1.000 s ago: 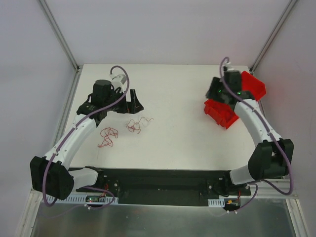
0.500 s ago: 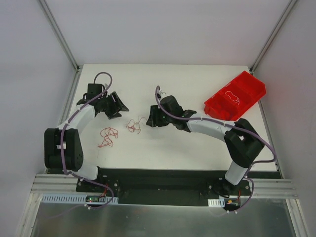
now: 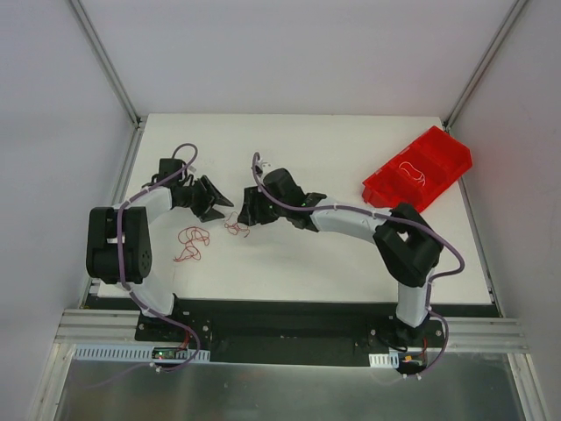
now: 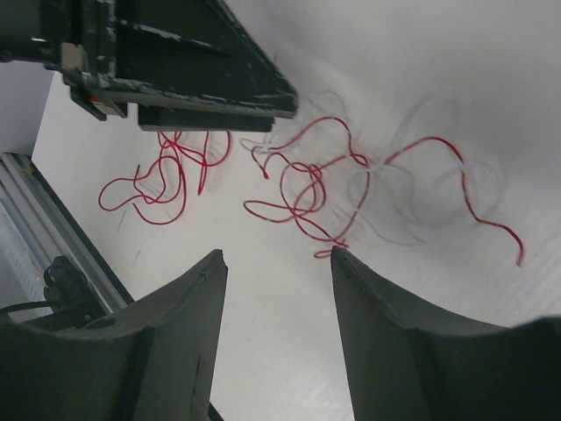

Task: Untangle the cables

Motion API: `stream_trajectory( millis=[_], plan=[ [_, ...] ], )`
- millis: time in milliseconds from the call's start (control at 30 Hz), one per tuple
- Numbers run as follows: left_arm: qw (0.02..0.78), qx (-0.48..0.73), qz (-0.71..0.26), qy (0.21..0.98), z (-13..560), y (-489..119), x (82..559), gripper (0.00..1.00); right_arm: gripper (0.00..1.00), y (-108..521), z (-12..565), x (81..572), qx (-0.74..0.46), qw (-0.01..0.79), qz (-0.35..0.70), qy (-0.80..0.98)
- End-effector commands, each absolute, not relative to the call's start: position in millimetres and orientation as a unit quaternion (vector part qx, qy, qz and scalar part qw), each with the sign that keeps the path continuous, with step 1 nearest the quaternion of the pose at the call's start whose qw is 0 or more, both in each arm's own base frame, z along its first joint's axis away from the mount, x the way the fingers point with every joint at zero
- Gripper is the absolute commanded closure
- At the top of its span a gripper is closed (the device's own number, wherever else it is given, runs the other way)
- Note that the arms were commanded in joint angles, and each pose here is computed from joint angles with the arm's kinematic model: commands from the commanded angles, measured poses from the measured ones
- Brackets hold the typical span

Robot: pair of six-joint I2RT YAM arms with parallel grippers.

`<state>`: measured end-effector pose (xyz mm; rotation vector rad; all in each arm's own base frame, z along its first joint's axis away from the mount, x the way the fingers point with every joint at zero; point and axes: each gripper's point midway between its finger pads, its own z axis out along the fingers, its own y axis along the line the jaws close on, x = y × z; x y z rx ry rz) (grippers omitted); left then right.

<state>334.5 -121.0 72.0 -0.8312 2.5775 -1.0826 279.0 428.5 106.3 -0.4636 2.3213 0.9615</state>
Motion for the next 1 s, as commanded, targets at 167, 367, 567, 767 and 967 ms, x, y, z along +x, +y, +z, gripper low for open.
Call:
stream_trajectory(
  millis=[167,367,567,767,967],
  plan=[
    [0.088,-0.264,-0.433,0.857,76,-143,335,0.62,0.45,476,107,273,-0.261,0.315,0.361,0.838],
    [0.084,-0.265,-0.442,0.853,78,-146,334,0.66,0.46,477,92,279,-0.304,0.343,0.295,0.839],
    [0.083,-0.265,-0.446,0.851,77,-146,335,0.66,0.48,470,86,292,-0.338,0.386,0.215,0.831],
    [0.081,-0.266,-0.448,0.850,76,-147,334,0.66,0.54,472,84,290,-0.361,0.378,0.201,0.828],
    [0.082,-0.265,-0.449,0.850,77,-147,335,0.63,0.54,482,79,281,-0.387,0.370,0.211,0.818]
  ],
)
